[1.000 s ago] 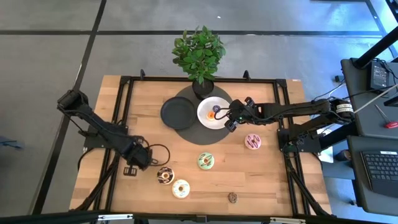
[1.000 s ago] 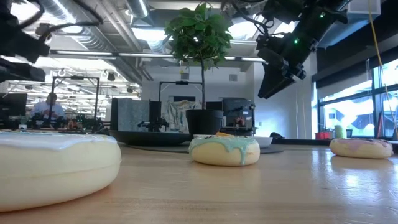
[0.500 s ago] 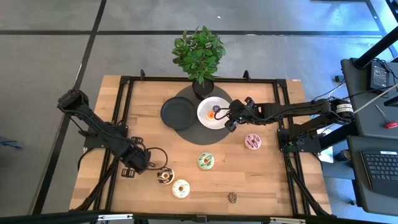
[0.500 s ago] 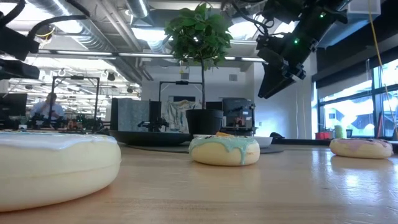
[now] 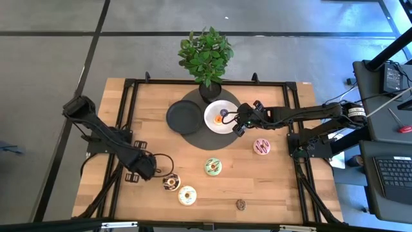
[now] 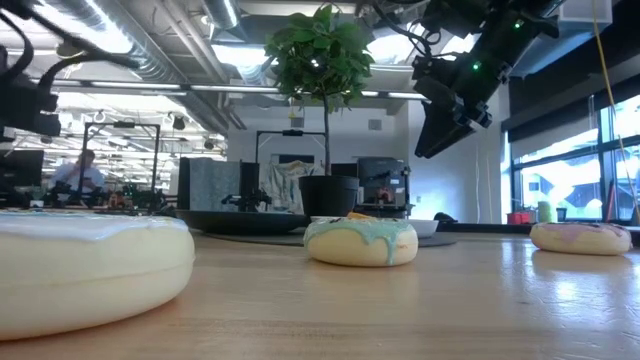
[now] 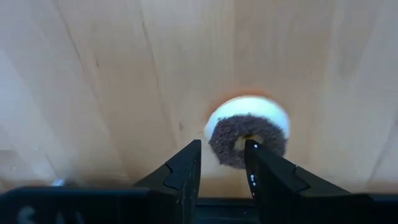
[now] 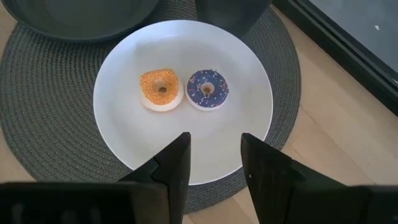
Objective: Pick & Place donuts
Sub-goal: Put the small black donut on the white plate
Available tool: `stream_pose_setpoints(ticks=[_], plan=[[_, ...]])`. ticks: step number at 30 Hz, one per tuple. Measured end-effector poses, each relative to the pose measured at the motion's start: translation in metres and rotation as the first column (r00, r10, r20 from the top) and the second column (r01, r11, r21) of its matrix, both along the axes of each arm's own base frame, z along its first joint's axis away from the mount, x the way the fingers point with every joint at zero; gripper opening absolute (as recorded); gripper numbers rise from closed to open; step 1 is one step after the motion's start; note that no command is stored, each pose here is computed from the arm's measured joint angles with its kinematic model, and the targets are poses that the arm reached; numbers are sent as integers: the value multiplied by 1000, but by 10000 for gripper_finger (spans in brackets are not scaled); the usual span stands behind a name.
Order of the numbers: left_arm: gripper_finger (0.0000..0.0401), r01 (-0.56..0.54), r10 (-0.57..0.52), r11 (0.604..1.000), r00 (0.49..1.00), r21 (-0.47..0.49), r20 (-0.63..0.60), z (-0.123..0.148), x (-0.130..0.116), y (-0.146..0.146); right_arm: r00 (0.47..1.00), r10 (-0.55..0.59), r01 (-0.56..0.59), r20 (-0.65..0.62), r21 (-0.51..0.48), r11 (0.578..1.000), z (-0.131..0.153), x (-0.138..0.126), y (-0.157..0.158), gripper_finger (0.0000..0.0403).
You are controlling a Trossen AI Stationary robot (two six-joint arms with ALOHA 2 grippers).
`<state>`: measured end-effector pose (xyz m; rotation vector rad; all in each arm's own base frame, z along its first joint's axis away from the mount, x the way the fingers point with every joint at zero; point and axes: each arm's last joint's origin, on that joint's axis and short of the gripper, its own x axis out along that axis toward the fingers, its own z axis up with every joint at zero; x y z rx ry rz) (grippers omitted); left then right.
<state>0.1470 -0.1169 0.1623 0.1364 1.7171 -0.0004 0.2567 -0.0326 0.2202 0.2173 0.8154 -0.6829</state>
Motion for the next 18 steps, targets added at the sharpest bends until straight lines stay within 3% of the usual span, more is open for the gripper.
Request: stream_pose_setpoints(ticks=[10,18], plan=[[111,-7,8,1000,999,28,-44,-15,5,-5,1000,0,0,0,0,1000,0,0,0,142],[74,-7,9,999,999,31,-52,-20,8,-6,1000,1,-1,0,0,1000,0,0,0,142]])
